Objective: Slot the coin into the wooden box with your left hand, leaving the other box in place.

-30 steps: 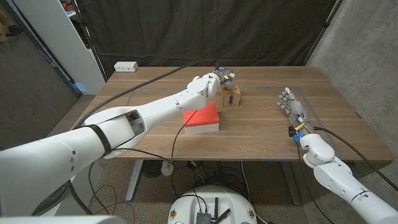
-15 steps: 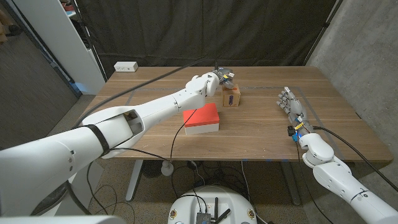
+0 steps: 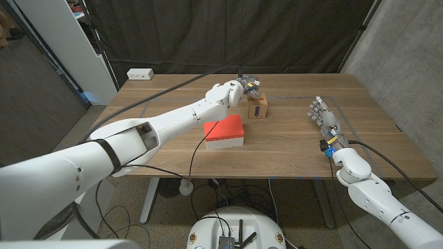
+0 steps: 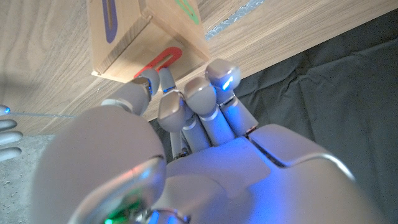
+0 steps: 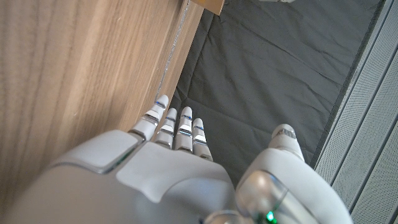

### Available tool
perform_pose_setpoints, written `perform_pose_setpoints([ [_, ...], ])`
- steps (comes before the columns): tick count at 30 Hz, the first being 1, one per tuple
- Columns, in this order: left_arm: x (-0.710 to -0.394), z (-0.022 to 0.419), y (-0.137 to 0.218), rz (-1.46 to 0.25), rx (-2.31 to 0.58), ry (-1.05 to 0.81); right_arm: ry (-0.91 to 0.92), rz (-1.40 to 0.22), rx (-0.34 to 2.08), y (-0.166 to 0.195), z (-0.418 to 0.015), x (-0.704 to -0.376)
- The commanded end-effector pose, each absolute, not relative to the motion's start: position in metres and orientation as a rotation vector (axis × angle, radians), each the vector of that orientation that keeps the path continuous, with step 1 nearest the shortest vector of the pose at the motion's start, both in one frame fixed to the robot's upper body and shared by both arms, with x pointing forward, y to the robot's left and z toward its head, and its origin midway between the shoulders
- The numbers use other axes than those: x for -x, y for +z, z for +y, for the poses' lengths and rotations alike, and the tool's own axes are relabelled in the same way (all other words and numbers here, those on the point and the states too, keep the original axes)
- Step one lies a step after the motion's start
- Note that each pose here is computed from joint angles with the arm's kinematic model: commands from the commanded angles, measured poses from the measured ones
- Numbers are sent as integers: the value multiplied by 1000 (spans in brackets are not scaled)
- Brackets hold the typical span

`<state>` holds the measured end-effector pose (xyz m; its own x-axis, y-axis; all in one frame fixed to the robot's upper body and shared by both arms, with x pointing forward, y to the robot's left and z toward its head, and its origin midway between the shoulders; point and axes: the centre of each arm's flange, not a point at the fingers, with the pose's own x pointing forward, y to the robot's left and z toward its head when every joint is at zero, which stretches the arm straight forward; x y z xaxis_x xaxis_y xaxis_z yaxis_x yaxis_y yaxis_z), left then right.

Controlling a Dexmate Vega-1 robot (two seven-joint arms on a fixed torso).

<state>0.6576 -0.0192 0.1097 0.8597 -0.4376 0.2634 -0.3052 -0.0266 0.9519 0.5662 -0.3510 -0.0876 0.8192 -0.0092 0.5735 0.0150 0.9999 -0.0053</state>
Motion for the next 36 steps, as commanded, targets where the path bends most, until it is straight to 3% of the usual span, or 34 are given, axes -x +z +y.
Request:
perform_pose_setpoints([
  [1, -654, -18, 116, -610, -1618, -98, -15, -612, 5, -89, -351, -566],
  [36, -630, -3, 135, -726, -1576, 9, -14, -629, 13, -88, -345, -558],
])
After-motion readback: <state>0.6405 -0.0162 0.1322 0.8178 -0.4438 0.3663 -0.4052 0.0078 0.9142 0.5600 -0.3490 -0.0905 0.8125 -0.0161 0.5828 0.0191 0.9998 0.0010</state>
